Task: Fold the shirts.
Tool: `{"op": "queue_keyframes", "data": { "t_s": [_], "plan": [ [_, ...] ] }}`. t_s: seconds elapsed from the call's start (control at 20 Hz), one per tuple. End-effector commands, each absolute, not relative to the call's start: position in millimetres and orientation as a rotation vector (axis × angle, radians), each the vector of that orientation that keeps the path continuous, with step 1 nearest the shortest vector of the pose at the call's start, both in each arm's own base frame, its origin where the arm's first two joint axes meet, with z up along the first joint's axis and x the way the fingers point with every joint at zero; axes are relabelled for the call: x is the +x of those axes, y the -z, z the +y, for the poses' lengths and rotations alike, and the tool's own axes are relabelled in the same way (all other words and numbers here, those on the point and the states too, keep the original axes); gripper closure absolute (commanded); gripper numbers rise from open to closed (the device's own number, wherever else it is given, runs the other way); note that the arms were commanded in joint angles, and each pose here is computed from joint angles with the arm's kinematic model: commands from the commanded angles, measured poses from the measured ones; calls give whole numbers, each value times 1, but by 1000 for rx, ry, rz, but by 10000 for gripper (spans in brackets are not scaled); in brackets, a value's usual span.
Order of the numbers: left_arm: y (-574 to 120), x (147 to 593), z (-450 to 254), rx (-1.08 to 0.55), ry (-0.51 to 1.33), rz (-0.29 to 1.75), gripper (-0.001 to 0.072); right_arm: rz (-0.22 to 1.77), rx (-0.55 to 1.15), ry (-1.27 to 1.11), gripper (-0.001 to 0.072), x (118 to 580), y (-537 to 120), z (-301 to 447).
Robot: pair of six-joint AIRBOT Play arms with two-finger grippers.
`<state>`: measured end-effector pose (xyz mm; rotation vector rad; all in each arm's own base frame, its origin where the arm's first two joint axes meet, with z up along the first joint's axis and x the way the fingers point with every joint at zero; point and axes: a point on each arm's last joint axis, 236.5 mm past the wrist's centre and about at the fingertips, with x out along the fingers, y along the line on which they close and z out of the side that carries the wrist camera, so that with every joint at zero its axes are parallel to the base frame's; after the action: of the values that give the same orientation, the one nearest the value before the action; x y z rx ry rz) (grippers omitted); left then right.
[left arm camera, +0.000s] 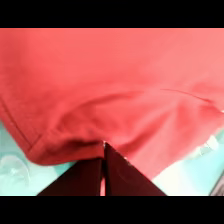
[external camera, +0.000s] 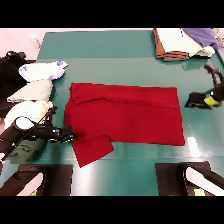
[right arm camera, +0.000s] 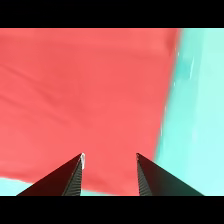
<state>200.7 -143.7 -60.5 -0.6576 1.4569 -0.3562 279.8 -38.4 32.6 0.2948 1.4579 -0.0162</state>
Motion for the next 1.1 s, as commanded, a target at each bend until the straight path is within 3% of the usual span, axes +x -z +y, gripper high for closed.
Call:
{"op": "queue_keyframes", "data": {
  "t_s": [0.0, 0.05, 0.2, 0.6, 0.7, 0.8, 1.05],
  "plan": [
    [50, 199, -147, -611, 423, 1458, 684, 1622, 453, 159, 289, 209, 14, -69],
    [50, 200, -147, -607, 424, 1454, 685, 1660, 535, 190, 254, 190, 29, -71],
    [50, 203, -146, -603, 421, 1442, 684, 1713, 680, 220, 256, 155, 69, -64],
    [51, 204, -146, -604, 417, 1436, 685, 1611, 904, 77, 279, 169, 93, -8],
    [48, 202, -147, -599, 430, 1446, 685, 1605, 897, 38, 455, 171, 89, -6],
    [40, 201, -146, -561, 455, 1453, 686, 1616, 865, -13, 681, 172, 78, -5],
    [9, 170, -134, -468, 454, 1450, 686, 1584, 672, 24, 697, 165, 35, -31]
  ]
}}
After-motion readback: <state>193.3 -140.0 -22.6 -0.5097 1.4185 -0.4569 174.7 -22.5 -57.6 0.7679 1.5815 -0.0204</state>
